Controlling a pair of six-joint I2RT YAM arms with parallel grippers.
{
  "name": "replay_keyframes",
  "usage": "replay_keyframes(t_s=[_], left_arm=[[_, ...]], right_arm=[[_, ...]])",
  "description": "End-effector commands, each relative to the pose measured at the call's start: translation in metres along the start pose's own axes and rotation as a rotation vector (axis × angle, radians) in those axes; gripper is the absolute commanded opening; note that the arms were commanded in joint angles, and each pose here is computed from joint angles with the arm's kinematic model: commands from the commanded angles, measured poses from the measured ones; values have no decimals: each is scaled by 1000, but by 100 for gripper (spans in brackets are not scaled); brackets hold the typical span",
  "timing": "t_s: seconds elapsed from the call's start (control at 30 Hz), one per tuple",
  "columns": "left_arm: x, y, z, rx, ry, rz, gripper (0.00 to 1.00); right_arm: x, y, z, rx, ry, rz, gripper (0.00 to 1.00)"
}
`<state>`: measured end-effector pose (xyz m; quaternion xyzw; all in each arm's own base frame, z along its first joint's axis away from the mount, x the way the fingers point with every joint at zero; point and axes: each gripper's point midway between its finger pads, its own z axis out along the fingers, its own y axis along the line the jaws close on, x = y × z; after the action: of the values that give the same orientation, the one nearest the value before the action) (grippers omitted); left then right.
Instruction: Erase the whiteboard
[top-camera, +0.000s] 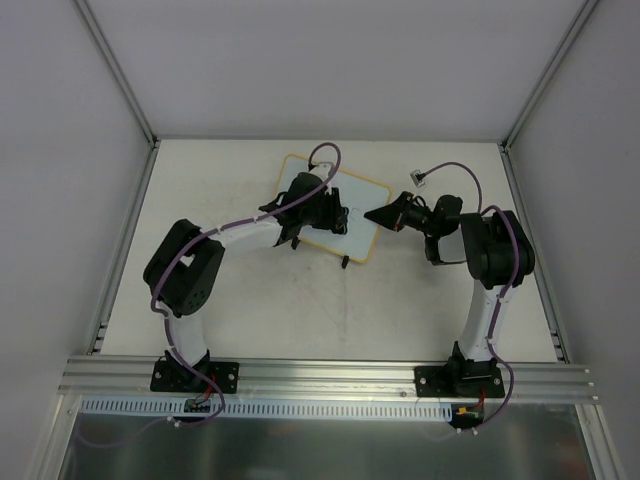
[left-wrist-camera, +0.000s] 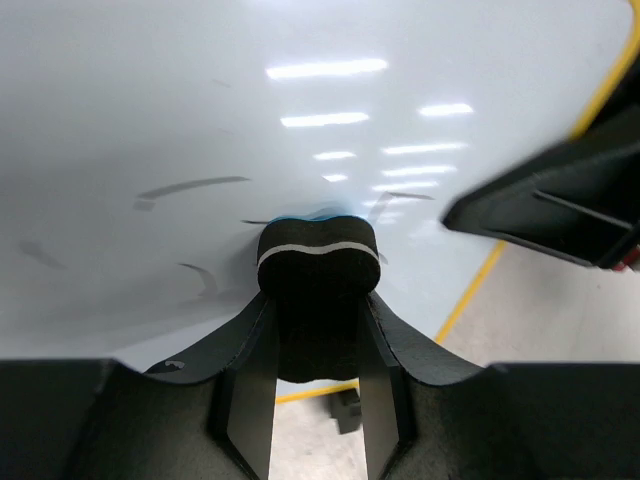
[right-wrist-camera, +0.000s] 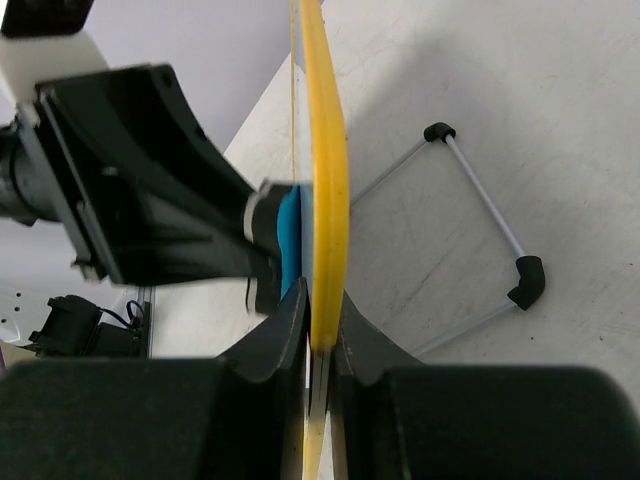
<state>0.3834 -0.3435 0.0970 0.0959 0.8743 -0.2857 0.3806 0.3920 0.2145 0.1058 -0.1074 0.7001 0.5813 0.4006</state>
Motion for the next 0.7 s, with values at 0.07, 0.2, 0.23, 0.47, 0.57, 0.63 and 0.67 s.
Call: replay_keyframes(t_s=[0.07,0.2,0.23,0.47,0.57,0.63,0.67], left_arm=[[-27,111,-17,-289,-76,-15,0],[-27,154,-29,-362,-80,-78,0],[-26,159,-30,-370,-79,-89,0],[-28,173,-39,-386,-91,-124,0],[-27,162,-38,-339,-86,-138,0],[-26,156,-36,-316,-92,-139,0],[-26,153,-36,-306,-95,-140,0]], right_arm=[[-8,23,3,-99,-34,-253,0],[-8,23,3,-98,-35,-253,0],[-8,23,3,-99,-33,-252,0],[-8,23,3,-99,-33,-252,0],[-8,23,3,-99,-34,-253,0],[-8,23,3,-98,-34,-252,0],[-8,23,4,-99,-34,-253,0]])
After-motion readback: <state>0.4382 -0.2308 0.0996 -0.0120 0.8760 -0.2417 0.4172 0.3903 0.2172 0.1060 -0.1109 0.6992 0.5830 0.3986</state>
